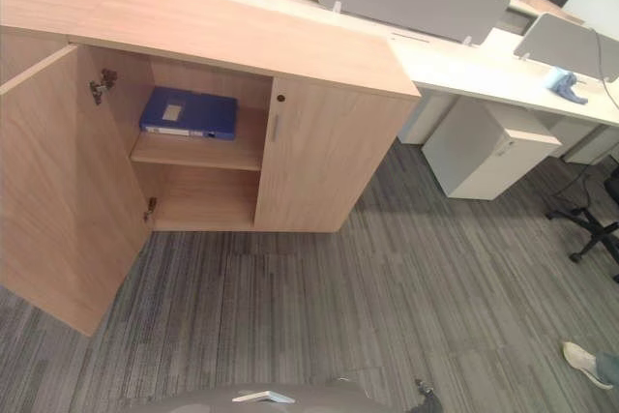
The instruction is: Put the empty folder in the office cabinet
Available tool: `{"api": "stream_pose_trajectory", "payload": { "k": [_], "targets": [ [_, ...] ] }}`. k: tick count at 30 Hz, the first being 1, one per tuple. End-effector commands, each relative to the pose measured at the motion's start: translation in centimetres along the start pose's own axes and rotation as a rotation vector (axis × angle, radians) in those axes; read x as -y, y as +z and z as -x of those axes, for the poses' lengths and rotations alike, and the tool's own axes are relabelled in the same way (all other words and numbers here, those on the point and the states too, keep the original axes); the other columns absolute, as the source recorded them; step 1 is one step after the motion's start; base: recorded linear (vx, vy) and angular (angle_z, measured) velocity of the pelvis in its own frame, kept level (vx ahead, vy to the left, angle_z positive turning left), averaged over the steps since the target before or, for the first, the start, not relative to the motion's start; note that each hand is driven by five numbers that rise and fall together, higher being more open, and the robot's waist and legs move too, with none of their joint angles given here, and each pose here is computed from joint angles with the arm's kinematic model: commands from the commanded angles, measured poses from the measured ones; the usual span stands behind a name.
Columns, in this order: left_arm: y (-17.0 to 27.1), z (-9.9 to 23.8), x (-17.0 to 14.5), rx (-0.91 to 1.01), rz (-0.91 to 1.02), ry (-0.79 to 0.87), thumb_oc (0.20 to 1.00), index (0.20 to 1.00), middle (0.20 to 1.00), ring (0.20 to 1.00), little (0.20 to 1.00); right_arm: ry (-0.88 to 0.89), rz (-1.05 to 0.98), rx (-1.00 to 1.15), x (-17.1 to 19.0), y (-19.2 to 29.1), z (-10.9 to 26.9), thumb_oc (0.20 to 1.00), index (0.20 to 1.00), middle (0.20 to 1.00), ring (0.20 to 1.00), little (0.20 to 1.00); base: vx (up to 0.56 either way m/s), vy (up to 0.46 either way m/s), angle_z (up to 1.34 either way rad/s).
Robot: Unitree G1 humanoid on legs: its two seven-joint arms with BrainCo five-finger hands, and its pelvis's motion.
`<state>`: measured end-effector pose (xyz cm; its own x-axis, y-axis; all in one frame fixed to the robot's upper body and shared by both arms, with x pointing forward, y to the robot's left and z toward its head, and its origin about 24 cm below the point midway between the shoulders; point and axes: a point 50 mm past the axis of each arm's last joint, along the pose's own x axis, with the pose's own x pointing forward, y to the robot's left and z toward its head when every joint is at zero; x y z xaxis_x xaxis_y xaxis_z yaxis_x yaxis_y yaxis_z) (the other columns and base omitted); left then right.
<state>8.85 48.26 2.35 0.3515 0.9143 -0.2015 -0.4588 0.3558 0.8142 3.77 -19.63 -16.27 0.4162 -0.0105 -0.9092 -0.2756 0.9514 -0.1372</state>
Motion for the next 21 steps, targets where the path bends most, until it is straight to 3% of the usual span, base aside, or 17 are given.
{"api": "stream_pose_trajectory", "payload": {
  "k": [1,8,12,17,20,21],
  "targets": [
    [2.7,-1.6,-5.3,0.072,-0.038,0.158,1.000,1.000,1.000,1.000,1.000,-0.042,0.044,0.111,2.4,2.9,-0.5,1.000,1.000,1.000,1.000,1.000,0.02,-0.020,-0.15],
    [5.6,-2.3,-7.5,0.133,-0.053,0.220,1.000,1.000,1.000,1.000,1.000,-0.030,0.035,0.105,2.1,2.3,-0.2,1.000,1.000,1.000,1.000,1.000,0.02,-0.028,-0.14],
    [10.9,-2.4,-10.1,0.305,-0.083,0.289,1.000,1.000,1.000,1.000,1.000,-0.027,0.024,0.058,1.9,1.1,0.0,1.000,1.000,1.000,1.000,1.000,0.00,-0.047,-0.15],
    [12.0,-2.5,-10.1,0.320,-0.121,0.289,1.000,1.000,1.000,1.000,1.000,-0.013,0.031,0.058,1.7,0.9,0.1,1.000,1.000,1.000,1.000,1.000,0.00,-0.012,-0.07],
    [12.6,-2.6,-8.5,0.326,-0.140,0.238,1.000,1.000,1.000,1.000,1.000,-0.006,0.036,0.063,1.6,1.0,0.1,1.000,1.000,1.000,1.000,1.000,0.00,0.000,0.00],
    [12.7,-2.6,-6.7,0.333,-0.136,0.181,1.000,1.000,1.000,1.000,1.000,-0.005,0.039,0.071,1.6,1.2,0.1,1.000,1.000,1.000,1.000,1.000,-0.02,0.002,-0.04]
  ]
}}
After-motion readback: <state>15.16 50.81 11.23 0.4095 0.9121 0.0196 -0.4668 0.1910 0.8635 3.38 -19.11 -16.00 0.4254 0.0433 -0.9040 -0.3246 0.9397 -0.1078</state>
